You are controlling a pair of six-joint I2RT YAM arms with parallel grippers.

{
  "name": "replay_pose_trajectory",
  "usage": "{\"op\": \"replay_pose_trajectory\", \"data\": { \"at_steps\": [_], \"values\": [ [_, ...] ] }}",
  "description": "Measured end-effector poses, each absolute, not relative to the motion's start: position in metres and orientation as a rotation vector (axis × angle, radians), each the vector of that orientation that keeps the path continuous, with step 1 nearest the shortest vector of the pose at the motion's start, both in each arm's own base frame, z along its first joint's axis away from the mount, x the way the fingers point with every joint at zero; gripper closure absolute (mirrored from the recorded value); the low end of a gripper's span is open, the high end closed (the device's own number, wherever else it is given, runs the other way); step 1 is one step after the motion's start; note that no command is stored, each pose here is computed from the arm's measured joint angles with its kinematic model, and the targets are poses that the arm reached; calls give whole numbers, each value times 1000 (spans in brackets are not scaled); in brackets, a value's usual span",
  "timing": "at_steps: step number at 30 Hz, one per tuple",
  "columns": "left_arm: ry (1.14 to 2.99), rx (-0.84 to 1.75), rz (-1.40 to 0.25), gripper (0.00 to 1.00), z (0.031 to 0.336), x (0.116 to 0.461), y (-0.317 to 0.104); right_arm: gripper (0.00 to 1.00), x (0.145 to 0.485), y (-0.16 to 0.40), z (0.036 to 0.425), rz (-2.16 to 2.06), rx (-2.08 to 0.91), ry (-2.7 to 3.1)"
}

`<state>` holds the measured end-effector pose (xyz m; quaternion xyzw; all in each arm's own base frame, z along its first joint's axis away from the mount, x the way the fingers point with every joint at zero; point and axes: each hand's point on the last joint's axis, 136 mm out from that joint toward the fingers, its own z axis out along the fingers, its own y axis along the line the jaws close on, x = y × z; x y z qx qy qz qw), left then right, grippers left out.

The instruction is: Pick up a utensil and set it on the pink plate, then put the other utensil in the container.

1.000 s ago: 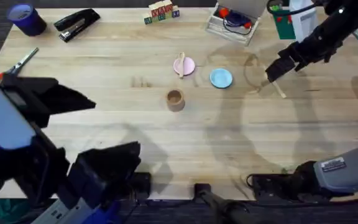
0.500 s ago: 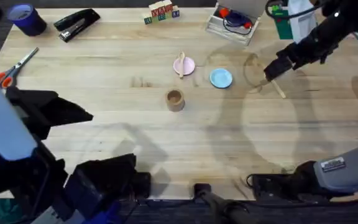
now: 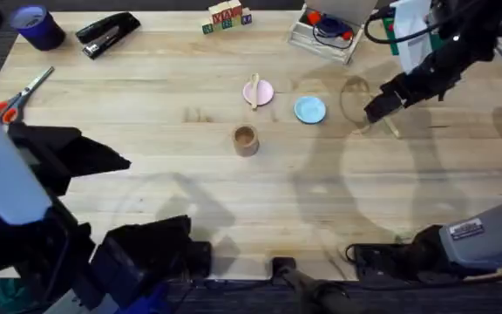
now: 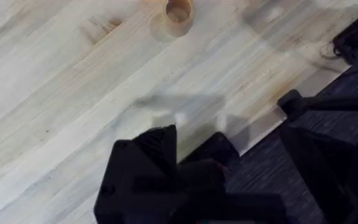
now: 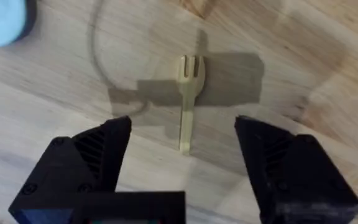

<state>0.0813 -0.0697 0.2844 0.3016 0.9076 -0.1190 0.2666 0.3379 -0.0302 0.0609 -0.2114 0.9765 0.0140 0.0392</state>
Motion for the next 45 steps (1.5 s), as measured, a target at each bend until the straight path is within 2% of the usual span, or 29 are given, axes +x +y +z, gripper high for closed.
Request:
{"op": "replay_pose_trajectory", "data": {
  "at_steps": [9,34,36,37,39,41,45],
  "values": [
    [2450,814,-321,6,284,81,-70,5,338,-31,38,61,-644,3048],
    [2450,814,-321,6,284,81,-70,26,342,-34,30,1,-465,2983],
    [2450,814,-322,6,284,81,-70,94,342,-34,30,0,-460,2981],
    [2450,814,-321,6,284,81,-70,158,344,-34,30,-2,-458,2976],
    [2450,814,-322,6,284,81,-70,361,347,-34,31,-6,-452,2965],
    [2450,814,-322,6,284,81,-70,630,351,-35,31,-9,-447,2949],
    [2450,814,-322,6,284,81,-70,828,355,-37,32,-31,-446,2937]
  ]
}}
